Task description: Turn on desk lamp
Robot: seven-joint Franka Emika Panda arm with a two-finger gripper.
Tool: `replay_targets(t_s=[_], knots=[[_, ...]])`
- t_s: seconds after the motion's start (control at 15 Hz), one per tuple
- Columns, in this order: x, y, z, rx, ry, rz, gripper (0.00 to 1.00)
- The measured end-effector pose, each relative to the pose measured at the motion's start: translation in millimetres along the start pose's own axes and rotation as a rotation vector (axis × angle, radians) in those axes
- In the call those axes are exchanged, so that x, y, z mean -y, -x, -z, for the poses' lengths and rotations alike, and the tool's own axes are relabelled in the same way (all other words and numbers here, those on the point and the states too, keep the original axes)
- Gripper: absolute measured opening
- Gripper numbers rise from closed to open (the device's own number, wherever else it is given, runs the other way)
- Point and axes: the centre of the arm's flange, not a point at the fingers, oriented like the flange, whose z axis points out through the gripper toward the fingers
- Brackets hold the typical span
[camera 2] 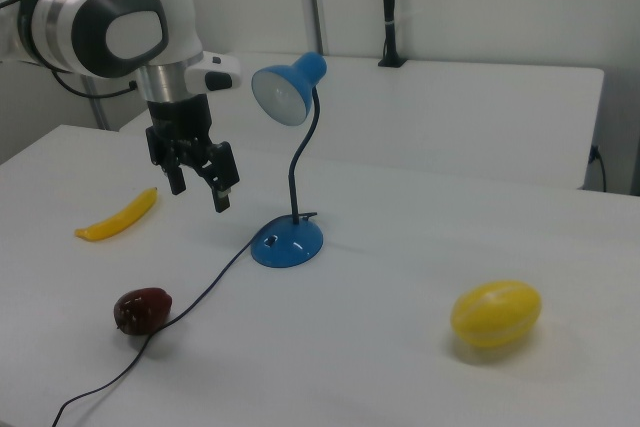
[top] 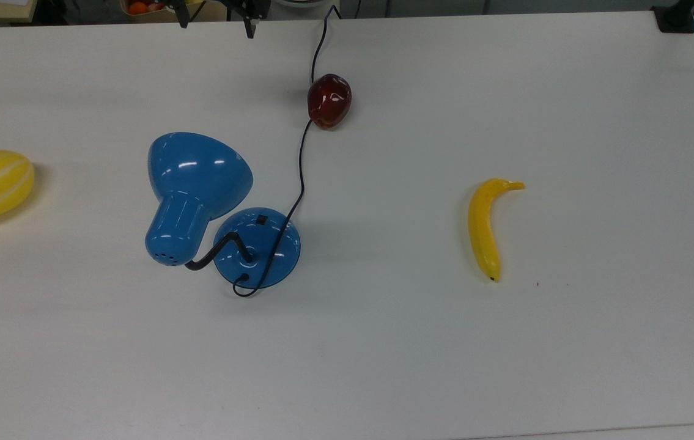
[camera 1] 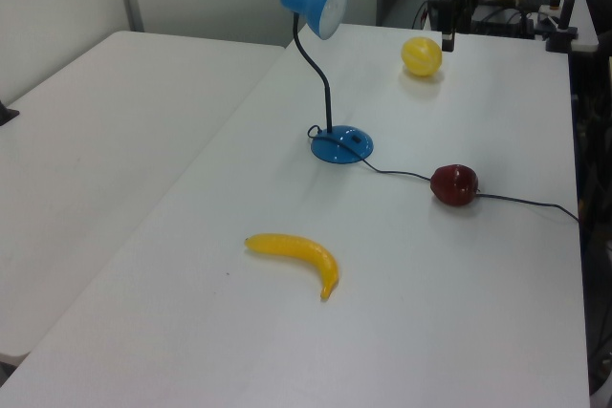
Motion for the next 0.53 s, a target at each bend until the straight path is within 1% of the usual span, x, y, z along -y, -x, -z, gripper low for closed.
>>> replay_targets(t_s=[0.13, 0.2, 0.4, 0.47, 0.53], knots=[[1.0, -4.2, -4.2, -0.005, -0.001, 0.000, 0.96], [1.3, -6.3, -5.5, -0.011, -0.001, 0.000, 0.89], [2.2, -9.5, -7.0, -0.022, -0.006, -0.002, 0.54], [2.3, -10.0, -7.3, -0.023, -0.008, -0.002, 0.45], [2.5, -11.2, -9.5, -0.020, -0.008, -0.002, 0.29]])
